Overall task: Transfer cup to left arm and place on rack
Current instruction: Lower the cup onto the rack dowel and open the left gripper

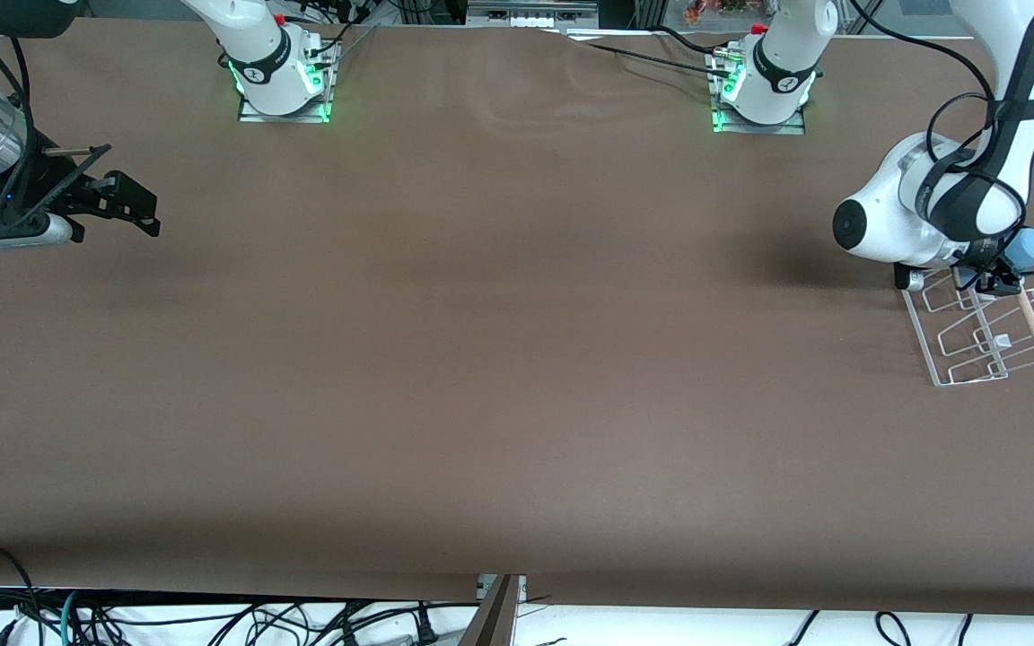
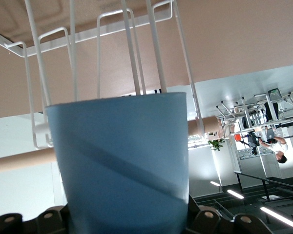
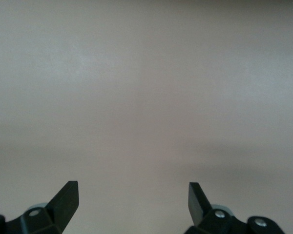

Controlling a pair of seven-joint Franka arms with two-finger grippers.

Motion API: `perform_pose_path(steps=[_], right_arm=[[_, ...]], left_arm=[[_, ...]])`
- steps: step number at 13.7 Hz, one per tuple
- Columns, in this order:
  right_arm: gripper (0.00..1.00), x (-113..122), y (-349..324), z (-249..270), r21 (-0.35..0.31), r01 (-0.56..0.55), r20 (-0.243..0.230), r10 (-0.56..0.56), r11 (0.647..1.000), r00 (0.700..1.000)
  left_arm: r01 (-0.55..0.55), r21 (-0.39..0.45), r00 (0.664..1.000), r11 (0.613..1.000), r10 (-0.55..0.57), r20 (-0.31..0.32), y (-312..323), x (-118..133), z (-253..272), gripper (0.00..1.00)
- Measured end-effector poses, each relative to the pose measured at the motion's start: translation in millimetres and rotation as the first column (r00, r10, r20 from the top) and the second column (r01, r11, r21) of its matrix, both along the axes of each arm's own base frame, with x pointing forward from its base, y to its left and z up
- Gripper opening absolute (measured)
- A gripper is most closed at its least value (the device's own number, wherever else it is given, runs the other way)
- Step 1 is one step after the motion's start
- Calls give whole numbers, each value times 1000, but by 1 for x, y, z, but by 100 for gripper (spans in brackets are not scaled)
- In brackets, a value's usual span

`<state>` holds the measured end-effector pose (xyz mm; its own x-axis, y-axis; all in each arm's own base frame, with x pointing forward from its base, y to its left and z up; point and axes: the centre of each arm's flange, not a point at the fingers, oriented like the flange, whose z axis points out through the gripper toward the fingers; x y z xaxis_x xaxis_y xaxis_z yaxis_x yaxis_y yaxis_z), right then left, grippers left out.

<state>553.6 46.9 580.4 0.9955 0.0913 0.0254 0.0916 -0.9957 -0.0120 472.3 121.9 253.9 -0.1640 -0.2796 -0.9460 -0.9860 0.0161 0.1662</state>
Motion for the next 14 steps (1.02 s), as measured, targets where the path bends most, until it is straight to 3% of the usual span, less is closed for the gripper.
perform_pose_path(steps=[6, 9, 10, 14], right_arm=[[100, 2, 11, 16, 2, -23, 34, 23, 1000, 999], [100, 3, 11, 14, 2, -23, 28, 23, 1000, 999], [100, 3, 11, 12, 2, -22, 23, 22, 1000, 999], [100, 3, 10, 9, 1, -21, 7, 21, 1000, 1000]], left_arm=[[26, -55, 1000, 998, -25, 2, -8, 1, -22, 72], [22, -56, 999, 998, -21, 24, -7, 5, -17, 96], [10, -62, 999, 998, -7, 40, -7, 8, -12, 100], [-130, -153, 979, 980, 152, 137, -8, 20, 22, 100]])
